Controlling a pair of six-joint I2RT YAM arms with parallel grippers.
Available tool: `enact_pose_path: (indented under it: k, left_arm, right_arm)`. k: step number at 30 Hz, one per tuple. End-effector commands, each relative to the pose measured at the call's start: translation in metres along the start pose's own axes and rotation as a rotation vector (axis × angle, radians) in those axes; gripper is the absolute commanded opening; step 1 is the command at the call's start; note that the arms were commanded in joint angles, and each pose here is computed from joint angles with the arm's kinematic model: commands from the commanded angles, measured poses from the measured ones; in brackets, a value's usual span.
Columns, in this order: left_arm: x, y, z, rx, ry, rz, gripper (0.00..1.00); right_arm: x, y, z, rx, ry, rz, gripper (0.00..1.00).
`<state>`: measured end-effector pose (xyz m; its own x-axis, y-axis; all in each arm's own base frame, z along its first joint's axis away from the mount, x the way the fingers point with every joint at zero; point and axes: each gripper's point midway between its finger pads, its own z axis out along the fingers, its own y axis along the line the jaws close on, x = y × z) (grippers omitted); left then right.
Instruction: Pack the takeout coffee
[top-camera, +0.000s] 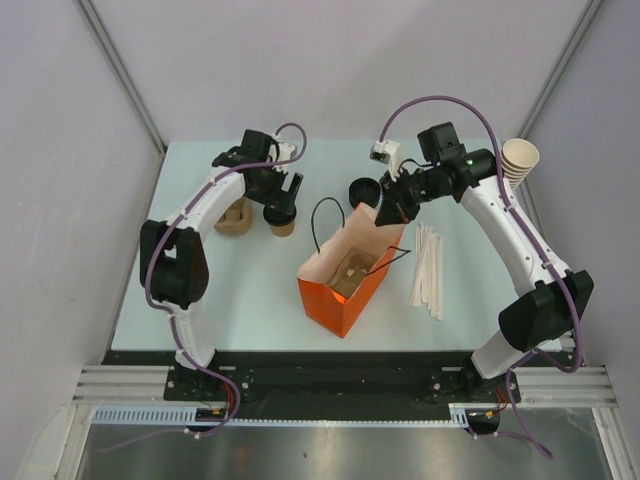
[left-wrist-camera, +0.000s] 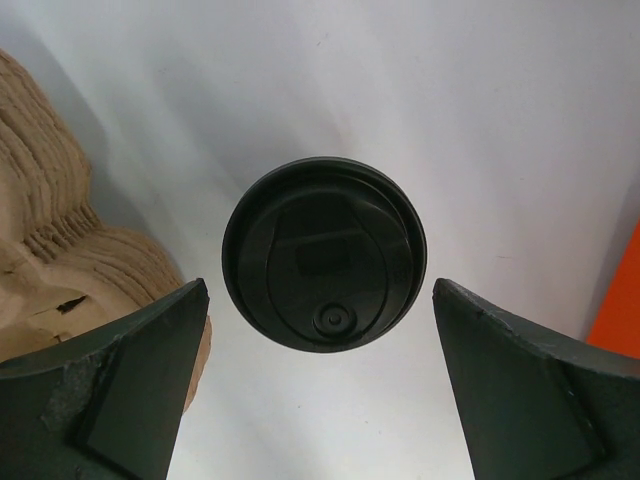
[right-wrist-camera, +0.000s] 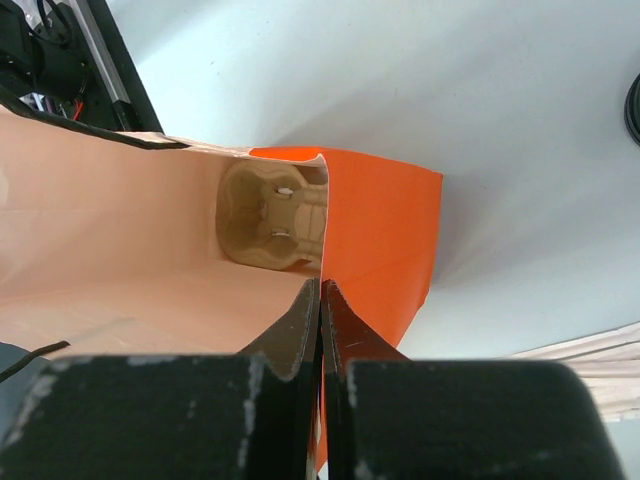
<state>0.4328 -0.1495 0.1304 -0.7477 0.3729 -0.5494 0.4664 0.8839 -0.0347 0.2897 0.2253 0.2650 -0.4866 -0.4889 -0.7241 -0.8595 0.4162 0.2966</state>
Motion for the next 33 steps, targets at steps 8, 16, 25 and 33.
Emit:
enact_pose_path:
  k: [8, 16, 25, 33]
  left_arm:
    - [-0.015, -0.001, 0.006, 0.000, -0.053, -0.012, 1.00]
    - [-0.008, 0.000, 0.012, -0.005, -0.039, -0.020, 0.99]
    - [-0.003, 0.006, 0.016, -0.007, -0.044, -0.072, 0.98]
    - [0.005, 0.004, 0.020, 0.003, -0.043, -0.079, 0.96]
  right_arm:
    - [-0.005, 0.004, -0.002, -0.019, -0.022, -0.013, 0.00]
    - [-0.006, 0.003, -0.001, -0.022, -0.024, -0.009, 0.00]
    - [-0.006, 0.002, -0.001, -0.022, -0.024, -0.004, 0.00]
    - [-0.006, 0.000, -0.001, -0.022, -0.024, 0.003, 0.00]
